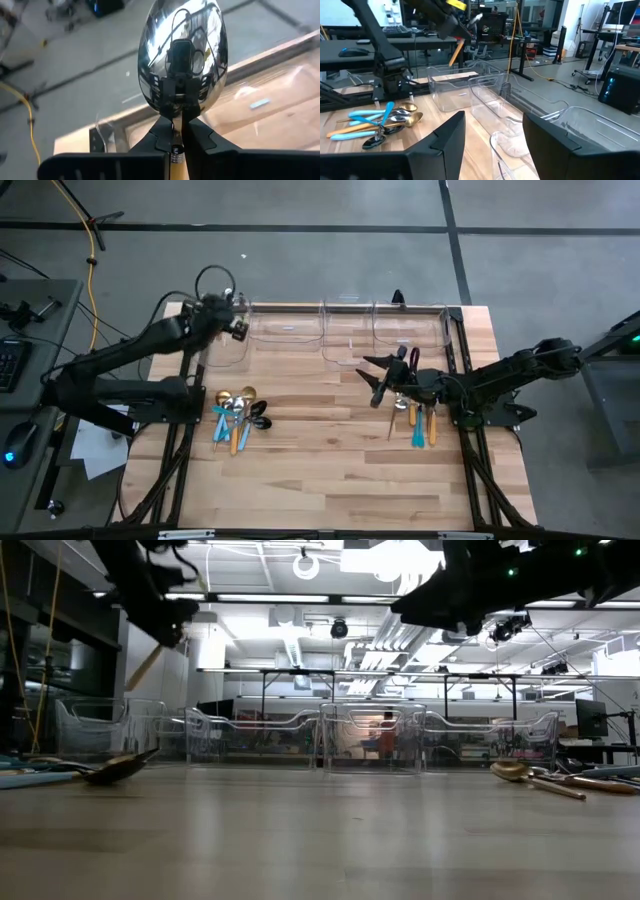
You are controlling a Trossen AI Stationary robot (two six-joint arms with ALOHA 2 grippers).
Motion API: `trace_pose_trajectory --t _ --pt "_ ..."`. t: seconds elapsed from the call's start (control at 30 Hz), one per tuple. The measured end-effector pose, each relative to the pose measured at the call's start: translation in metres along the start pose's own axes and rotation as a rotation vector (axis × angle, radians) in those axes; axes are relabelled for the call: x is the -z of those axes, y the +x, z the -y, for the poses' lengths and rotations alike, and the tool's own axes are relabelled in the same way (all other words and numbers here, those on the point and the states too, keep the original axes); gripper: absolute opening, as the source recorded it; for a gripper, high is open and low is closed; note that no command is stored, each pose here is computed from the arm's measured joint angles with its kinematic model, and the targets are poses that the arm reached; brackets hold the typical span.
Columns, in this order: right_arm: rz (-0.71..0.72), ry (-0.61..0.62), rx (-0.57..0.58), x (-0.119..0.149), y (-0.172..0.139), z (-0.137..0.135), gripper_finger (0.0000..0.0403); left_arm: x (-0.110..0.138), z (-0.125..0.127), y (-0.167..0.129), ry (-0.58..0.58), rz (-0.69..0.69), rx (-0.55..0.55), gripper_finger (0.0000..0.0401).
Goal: Sort silverware by color (type)
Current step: Put the yellow spoon into the left transparent bin
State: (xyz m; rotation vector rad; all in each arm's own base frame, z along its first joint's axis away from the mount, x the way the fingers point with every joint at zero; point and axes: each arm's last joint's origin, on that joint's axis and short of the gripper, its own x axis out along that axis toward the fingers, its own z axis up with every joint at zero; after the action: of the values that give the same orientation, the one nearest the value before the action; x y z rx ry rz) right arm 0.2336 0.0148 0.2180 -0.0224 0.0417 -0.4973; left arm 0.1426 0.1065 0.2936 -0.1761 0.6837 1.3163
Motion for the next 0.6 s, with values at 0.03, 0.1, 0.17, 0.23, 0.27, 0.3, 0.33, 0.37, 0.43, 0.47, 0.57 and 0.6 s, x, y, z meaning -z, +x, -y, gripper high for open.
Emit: trace_pose_trajectory --t 0.03,0.1,0.17,0.23,0.27,0.3,0.33,0.37,0.43,0.47,0.57,0.6 --pt "0.0 0.003 0.003 0.0 0.0 0.001 0.0183 -0.002 -0.001 0.008 -0.002 -0.036 -0.004 0.0007" --pt "0.0 0.01 0.012 0.0 0.002 0.002 0.0183 -0.002 -0.002 0.027 0.004 -0.124 -0.002 0.0007" --pt "0.0 0.033 0.02 0.0 0.002 0.004 0.0183 0.0 -0.005 0.045 -0.015 -0.207 -0.002 0.0007" --pt "-0.001 0.058 0.027 0.0 0.003 0.005 0.0183 0.002 -0.008 0.063 -0.069 -0.287 -0.004 0.0007" --pt "-0.004 0.068 0.029 0.001 0.004 0.006 0.0183 0.004 -0.01 0.071 -0.101 -0.324 -0.002 0.0007" --pt "-0.011 0.074 0.029 0.001 0.004 0.006 0.0183 0.006 -0.011 0.078 -0.126 -0.361 0.004 0.0007" --pt "-0.02 0.075 0.026 0.002 0.004 0.006 0.0183 0.008 -0.011 0.085 -0.144 -0.397 0.013 0.0007" --pt "-0.027 0.078 0.027 0.003 0.004 0.007 0.0183 0.01 -0.011 0.091 -0.155 -0.429 0.017 0.0008" --pt "-0.041 0.078 0.026 0.005 0.004 0.007 0.0183 0.015 -0.012 0.101 -0.166 -0.49 0.001 0.001" --pt "-0.045 0.081 0.026 0.005 0.004 0.007 0.0183 0.017 -0.012 0.106 -0.165 -0.516 -0.01 0.0011" --pt "-0.05 0.088 0.026 0.006 0.004 0.006 0.0183 0.023 -0.011 0.117 -0.143 -0.581 -0.025 0.0011" --pt "-0.049 0.089 0.025 0.006 0.004 0.006 0.0183 0.023 -0.009 0.119 -0.141 -0.593 -0.017 0.0011"
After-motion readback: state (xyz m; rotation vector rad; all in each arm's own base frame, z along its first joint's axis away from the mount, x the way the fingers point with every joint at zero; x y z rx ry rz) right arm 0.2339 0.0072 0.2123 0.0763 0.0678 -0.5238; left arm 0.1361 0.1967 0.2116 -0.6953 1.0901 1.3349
